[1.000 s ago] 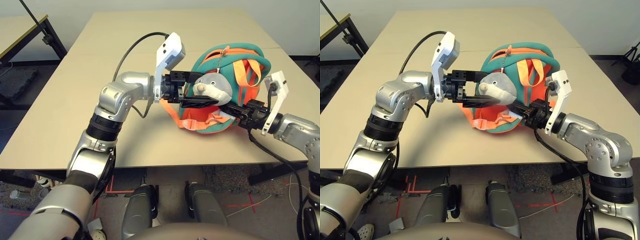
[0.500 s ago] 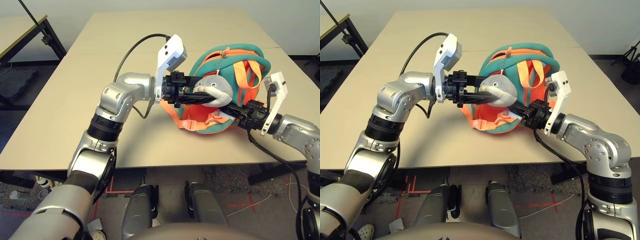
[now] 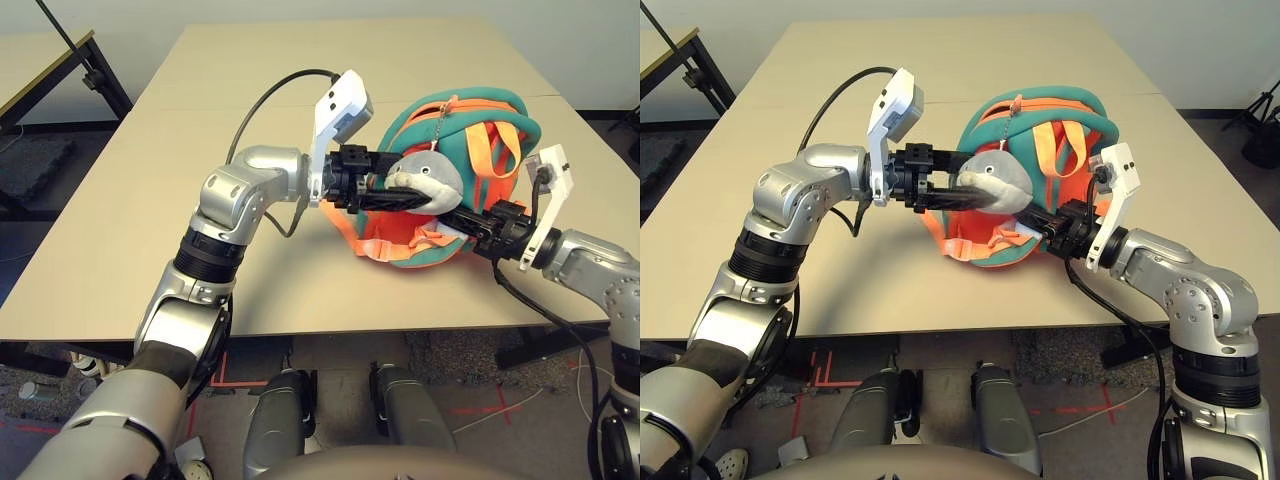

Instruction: Put the pencil case into the backpack and zip it.

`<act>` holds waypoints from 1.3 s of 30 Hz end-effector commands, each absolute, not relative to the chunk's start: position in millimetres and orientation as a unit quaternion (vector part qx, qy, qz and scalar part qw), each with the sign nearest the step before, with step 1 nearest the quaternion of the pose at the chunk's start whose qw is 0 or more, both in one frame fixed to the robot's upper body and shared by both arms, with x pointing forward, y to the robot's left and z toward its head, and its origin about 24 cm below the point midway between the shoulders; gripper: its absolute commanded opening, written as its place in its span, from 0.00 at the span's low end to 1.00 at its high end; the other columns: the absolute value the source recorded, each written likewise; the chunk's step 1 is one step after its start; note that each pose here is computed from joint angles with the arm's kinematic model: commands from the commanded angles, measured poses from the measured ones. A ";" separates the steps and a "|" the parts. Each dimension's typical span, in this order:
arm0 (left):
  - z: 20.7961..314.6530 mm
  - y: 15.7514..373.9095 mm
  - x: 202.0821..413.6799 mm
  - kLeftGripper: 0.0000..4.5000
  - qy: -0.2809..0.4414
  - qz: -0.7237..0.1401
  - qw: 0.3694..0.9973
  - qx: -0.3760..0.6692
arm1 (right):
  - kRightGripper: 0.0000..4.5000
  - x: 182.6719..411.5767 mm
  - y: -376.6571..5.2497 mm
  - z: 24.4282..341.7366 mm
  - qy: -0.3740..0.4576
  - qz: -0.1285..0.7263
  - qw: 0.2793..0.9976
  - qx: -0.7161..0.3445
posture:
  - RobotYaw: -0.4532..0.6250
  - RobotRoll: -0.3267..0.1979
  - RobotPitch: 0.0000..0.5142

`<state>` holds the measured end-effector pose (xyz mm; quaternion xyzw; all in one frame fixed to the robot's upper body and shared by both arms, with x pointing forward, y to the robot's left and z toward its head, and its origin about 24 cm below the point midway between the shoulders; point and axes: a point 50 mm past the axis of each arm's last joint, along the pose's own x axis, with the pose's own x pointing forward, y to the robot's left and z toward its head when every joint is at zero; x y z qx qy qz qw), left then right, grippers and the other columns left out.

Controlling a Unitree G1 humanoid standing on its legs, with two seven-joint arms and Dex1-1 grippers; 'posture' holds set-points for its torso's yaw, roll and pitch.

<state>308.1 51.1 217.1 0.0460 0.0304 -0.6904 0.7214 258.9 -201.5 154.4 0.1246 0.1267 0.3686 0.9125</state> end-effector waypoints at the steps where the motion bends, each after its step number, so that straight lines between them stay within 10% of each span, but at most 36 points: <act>1: 213.9 50.0 304.3 1.00 0.040 -0.697 0.715 0.050 | 0.05 257.8 -198.4 146.5 0.148 0.370 0.909 0.125 | 0.23 0.62 0.19; 6: 211.1 49.2 304.5 0.86 0.048 -0.694 0.717 0.044 | 0.05 258.4 -198.7 146.8 0.148 0.370 0.909 0.124 | 0.23 0.62 0.19; 16: 208.5 49.9 304.4 0.08 0.058 -0.694 0.717 0.041 | 0.05 260.0 -197.1 146.7 0.148 0.371 0.908 0.124 | 0.23 0.62 0.19; 39: 276.5 138.7 322.0 0.05 -0.015 -0.579 0.814 0.045 | 0.05 263.2 -195.9 143.7 0.150 0.371 0.908 0.124 | 0.23 0.62 0.18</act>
